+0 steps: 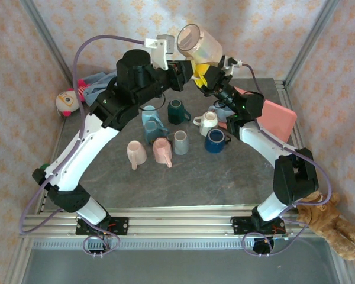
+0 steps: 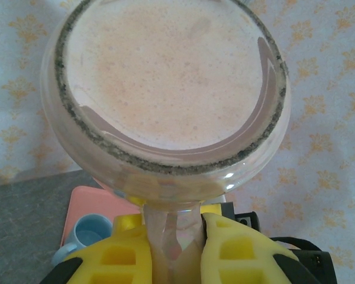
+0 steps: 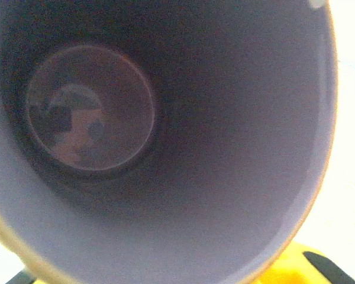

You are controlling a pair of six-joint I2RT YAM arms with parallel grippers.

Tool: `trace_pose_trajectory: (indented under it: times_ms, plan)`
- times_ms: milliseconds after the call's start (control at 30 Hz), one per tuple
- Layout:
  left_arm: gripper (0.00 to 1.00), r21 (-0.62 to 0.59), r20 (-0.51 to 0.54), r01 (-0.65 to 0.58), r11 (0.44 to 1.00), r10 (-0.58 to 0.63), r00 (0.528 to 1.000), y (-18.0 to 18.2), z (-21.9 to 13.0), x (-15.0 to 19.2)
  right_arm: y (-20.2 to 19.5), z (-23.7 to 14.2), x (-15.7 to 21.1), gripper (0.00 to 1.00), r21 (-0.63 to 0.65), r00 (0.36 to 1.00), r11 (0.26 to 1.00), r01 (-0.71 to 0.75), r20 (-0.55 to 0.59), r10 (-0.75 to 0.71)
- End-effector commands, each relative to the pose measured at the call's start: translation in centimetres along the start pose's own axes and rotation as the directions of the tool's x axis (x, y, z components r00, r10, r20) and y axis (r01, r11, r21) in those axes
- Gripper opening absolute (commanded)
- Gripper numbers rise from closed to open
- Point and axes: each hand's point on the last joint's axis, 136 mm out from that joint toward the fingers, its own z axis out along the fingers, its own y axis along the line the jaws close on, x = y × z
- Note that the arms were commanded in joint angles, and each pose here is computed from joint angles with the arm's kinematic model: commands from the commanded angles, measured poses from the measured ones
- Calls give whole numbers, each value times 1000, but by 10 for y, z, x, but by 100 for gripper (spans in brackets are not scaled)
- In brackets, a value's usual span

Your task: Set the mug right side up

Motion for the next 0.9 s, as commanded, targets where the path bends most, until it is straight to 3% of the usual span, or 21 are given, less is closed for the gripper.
trace_pose_trajectory:
  times_ms: [0, 467, 533, 733, 867]
  plan:
    - [0, 46, 160, -31, 998, 23, 987, -17, -31, -45, 36, 7, -12, 31, -88, 995, 992, 94, 40, -91]
    - [0, 13, 155, 5, 1000, -6, 988, 6, -31, -32, 26, 7, -13, 0, 19, 991, 992, 126, 46, -126]
    - [1, 3, 152, 1, 1000, -2, 988, 8, -32, -30, 25, 7, -12, 0, 45, 988, 988, 149, 38, -151]
    - [38, -75, 128, -7, 997, 17, 992, 27, -37, -15, 24, 8, -11, 0, 113, 977, 971, 210, 5, -212]
    - [47, -110, 95, -3, 994, 14, 995, 37, -39, -3, 21, 7, -10, 0, 162, 970, 957, 241, -11, -242]
